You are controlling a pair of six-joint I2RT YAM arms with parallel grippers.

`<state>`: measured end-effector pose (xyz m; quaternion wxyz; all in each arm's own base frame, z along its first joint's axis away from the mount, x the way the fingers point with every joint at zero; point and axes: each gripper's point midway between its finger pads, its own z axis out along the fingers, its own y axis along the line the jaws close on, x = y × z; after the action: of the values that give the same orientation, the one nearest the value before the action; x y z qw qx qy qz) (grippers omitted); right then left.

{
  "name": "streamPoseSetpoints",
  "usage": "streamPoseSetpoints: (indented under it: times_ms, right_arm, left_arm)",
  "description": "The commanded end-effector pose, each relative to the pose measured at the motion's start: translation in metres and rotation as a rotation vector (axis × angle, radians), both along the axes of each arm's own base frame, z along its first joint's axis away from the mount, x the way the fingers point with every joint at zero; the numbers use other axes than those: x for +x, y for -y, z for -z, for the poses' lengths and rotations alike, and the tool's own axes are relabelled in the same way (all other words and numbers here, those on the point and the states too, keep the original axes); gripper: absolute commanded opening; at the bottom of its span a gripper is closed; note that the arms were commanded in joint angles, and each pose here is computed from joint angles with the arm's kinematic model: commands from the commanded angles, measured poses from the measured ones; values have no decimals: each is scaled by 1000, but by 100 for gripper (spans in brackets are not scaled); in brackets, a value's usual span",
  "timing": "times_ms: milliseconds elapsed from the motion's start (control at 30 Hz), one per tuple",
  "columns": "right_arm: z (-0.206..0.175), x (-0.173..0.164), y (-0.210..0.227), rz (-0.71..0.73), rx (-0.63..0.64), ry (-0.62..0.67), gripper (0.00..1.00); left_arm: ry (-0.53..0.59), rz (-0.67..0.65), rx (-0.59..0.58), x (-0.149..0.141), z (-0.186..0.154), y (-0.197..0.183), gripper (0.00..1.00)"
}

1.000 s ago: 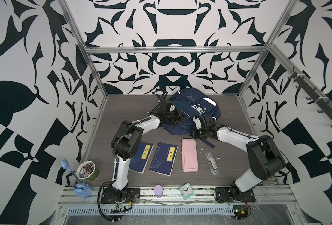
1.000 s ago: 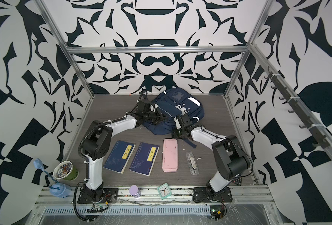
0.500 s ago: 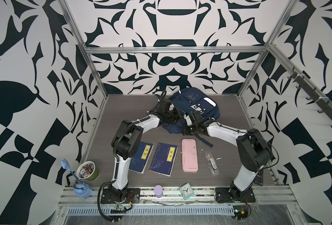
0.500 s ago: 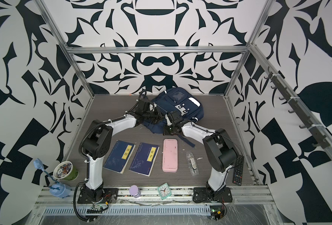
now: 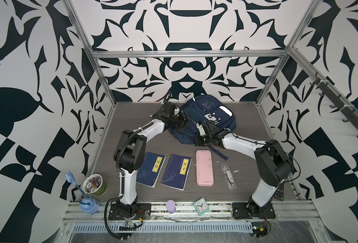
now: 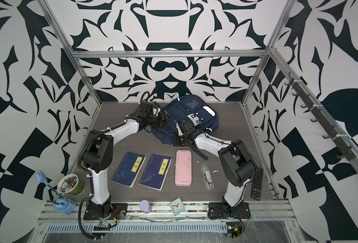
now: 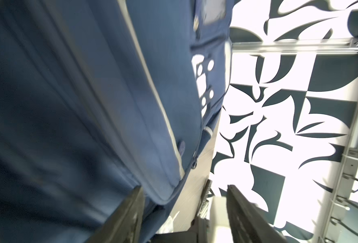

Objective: Pack books, pencil case, and school supplies into a backpack
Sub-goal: Unzip the student bag at the top-center of the table.

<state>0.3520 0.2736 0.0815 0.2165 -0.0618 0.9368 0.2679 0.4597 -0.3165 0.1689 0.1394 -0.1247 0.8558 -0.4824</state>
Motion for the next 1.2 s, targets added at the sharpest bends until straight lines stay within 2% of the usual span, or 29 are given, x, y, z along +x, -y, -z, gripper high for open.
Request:
streamPoseSetpoints:
  times_ms: [0, 267, 433, 567, 833, 1167]
  right_arm:
    - [-13, -10, 5, -16, 8, 23, 3]
    - [-13, -11, 17, 3, -4, 17, 3]
    - [-14, -9, 24, 12, -9, 18, 3]
    - [-13, -9, 25, 10, -10, 14, 3]
    - [-9, -8, 24, 6, -10, 4, 2]
    - [-11, -4, 21, 1, -9, 7, 2]
  left_arm:
    - [93, 40, 118, 9, -22, -18, 66]
    - [30, 155, 387, 33, 31, -26, 60]
    - [23, 159, 497, 43, 58, -36, 60]
    - [29, 146, 552, 47, 67, -45, 60]
    - [67, 96, 601, 44, 68, -60, 60]
    - [0, 162, 412, 57, 94, -32, 58]
